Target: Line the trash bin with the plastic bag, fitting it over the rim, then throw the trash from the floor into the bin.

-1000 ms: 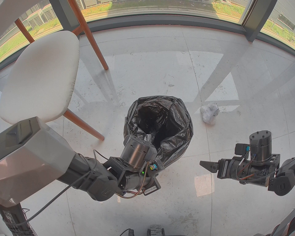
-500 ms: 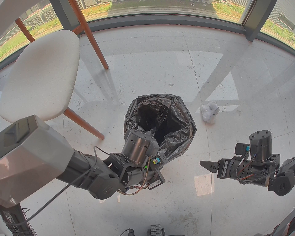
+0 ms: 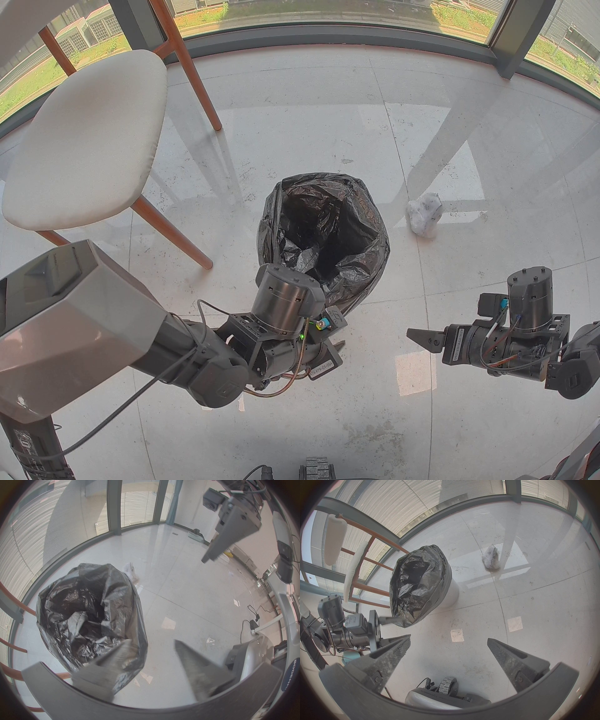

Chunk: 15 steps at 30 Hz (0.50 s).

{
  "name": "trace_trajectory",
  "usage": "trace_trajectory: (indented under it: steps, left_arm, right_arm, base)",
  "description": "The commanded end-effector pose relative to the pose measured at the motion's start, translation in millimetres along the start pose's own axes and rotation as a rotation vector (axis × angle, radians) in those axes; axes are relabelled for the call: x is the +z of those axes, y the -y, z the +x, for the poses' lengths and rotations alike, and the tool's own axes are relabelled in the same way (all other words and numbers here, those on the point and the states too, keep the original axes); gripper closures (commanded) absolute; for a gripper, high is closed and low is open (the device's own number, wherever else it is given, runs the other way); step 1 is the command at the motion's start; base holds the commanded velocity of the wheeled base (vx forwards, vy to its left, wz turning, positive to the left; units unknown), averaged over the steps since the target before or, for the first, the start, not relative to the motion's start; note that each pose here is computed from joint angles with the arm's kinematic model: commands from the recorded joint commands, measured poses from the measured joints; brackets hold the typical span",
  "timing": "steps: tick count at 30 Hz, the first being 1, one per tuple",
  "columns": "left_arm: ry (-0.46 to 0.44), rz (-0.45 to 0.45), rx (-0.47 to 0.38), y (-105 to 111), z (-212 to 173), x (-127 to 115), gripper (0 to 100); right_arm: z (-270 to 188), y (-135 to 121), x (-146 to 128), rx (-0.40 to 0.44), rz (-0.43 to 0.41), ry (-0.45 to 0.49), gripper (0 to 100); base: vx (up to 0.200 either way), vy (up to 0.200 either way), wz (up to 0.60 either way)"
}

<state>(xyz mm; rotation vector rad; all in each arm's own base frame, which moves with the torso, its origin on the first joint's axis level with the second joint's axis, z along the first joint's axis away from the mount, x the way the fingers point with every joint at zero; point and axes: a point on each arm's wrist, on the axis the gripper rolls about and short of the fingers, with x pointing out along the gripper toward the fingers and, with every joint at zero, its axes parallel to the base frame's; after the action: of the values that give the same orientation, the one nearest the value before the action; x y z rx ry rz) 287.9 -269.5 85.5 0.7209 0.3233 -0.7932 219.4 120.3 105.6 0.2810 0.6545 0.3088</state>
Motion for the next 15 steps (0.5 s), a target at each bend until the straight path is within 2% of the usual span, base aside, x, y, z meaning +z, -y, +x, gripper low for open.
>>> trace_trajectory:
  steps: [1, 6, 8, 13, 15]
  left_arm:
    - [0.045, -0.009, 0.031, -4.2, 6.3, 5.3, 0]
    - [0.04, -0.024, 0.056, -14.5, 2.9, 2.7, 0]
    - [0.052, -0.06, 0.091, -28.1, -6.6, 5.3, 0]
    - [0.089, -0.133, 0.146, -59.4, -52.2, 27.0, 0]
    - [0.1, -0.176, 0.16, -70.9, -87.9, 40.9, 0]
  right_arm:
    - [-0.2, 0.0, -0.3, -0.001, -0.001, 0.0, 0]
    - [-0.1, 0.6, 0.1, -0.002, 0.003, 0.002, 0]
    - [-0.4, 3.7, 1.7, -0.011, 0.01, 0.006, 0]
    - [-2.7, 7.8, 5.4, -0.02, 0.022, 0.022, 0]
    - [-3.1, 9.8, 5.6, -0.027, 0.025, 0.023, 0]
  base:
    - [0.0, 0.0, 0.0]
    - [0.0, 0.0, 0.0]
    - [0.0, 0.0, 0.0]
    - [0.0, 0.0, 0.0]
    - [0.0, 0.0, 0.0]
